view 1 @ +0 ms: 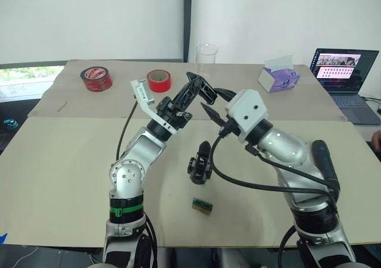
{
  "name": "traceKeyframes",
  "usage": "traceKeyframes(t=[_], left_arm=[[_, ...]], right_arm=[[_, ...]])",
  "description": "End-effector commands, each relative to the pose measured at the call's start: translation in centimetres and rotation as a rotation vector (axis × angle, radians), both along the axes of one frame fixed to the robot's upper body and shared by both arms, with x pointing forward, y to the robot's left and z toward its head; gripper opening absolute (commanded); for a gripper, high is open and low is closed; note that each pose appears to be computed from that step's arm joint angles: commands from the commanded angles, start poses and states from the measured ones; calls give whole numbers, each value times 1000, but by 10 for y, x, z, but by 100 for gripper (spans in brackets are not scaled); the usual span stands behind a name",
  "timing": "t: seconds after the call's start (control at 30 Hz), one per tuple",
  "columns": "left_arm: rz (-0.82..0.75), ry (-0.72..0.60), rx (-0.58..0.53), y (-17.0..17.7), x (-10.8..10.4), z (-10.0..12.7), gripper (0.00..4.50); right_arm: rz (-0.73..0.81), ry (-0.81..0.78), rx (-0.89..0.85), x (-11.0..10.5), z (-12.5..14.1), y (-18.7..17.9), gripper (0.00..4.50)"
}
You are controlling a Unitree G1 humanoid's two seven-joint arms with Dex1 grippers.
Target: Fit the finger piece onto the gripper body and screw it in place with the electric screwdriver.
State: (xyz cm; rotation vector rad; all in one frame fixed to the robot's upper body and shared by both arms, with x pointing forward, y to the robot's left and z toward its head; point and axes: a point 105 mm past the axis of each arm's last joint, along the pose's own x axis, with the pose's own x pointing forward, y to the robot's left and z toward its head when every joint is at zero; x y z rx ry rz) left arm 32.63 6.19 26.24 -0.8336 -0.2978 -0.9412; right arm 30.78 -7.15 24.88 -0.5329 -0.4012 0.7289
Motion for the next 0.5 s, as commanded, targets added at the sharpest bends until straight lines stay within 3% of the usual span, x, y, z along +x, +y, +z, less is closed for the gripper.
traceKeyframes(t=[0.03,0.1,0.3,0.4,0.5], left_arm=[[-8,-105,-6,14,-5,19,10],[-39,-124,34,20,-6,19,10],[-287,-161,196,28,-22,16,10],[-545,-113,389,23,-42,5,10],[-662,-92,472,19,-51,-2,10]], right_arm=[[145,112,-24,-21,3,-11,390],[203,222,-25,-29,1,-20,448],[282,489,-14,-43,5,-45,450],[340,776,-6,-50,-6,-46,450],[408,903,9,-57,-7,-37,450]])
